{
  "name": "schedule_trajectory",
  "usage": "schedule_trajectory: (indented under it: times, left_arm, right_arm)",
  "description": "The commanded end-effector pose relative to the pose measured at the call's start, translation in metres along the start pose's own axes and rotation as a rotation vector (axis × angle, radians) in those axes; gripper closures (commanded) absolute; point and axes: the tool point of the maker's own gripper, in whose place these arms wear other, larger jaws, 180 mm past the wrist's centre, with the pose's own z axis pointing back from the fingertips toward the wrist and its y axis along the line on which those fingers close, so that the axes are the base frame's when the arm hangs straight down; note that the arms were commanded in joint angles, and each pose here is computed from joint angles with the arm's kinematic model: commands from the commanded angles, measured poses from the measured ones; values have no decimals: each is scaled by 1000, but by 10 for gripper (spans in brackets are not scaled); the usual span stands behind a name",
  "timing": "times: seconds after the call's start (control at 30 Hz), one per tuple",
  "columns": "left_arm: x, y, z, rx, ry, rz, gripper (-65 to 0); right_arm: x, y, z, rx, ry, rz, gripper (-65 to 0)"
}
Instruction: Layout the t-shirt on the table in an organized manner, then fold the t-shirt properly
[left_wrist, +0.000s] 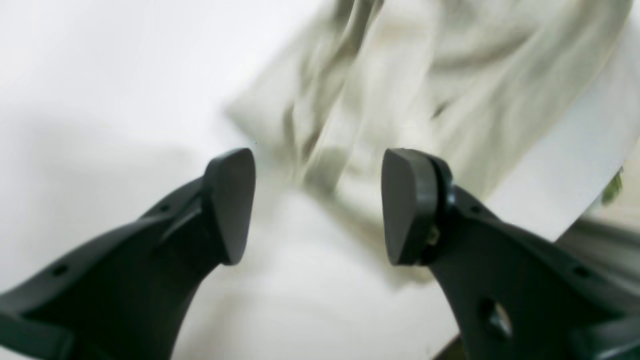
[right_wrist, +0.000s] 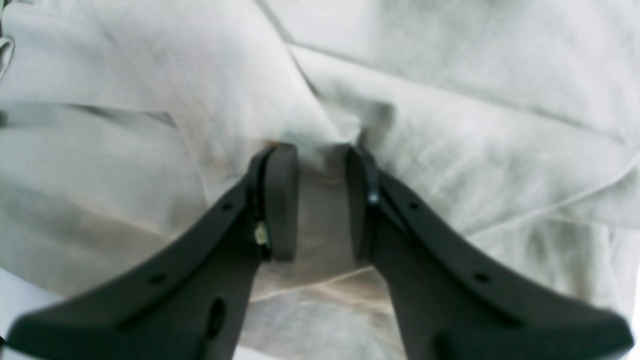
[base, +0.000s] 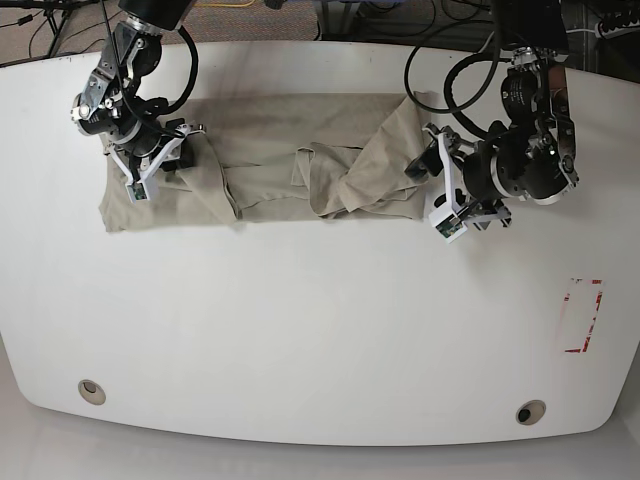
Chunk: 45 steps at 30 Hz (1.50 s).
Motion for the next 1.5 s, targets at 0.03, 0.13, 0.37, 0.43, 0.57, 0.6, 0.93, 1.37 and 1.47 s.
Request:
schedule_trajectory:
  times: [0.03,0.13,0.37,0.43,0.57,0.6,0.93,1.37,1.47]
  left_arm:
    - [-9,1,-10,-38,13,45,-374]
    - [-17,1,-16,-54,34,68,-374]
    - [-18,0,-18,-62,38,75,-371]
    - [-19,-1,-18,-64,41,73,-349]
    - [-16,-11,-23,-90,52,40,-237]
    - [-15,-15,-25,-101,57,28,-206]
    - [-15,-35,-33,-156,114,-90,-164]
    - [26,-78,-23,-208,42,-334,-164]
    - [32,-93,-26,-242,44,-397,-164]
  right_arm:
    - [-3,-5,2,-22,28,11,-173]
    - [-3,-5,2,-22,28,11,-173]
    - [-3,-4,2,-21,28,10,-173]
    - [-3,-4,2,-21,28,10,-173]
    - [-3,-4,2,-21,28,10,-173]
    - [-3,-4,2,-21,28,10,-173]
    - [-3,-5,2,-22,28,9,-173]
    - [-4,-5,2,-22,29,9,-173]
    - [-3,-5,2,-22,28,9,-173]
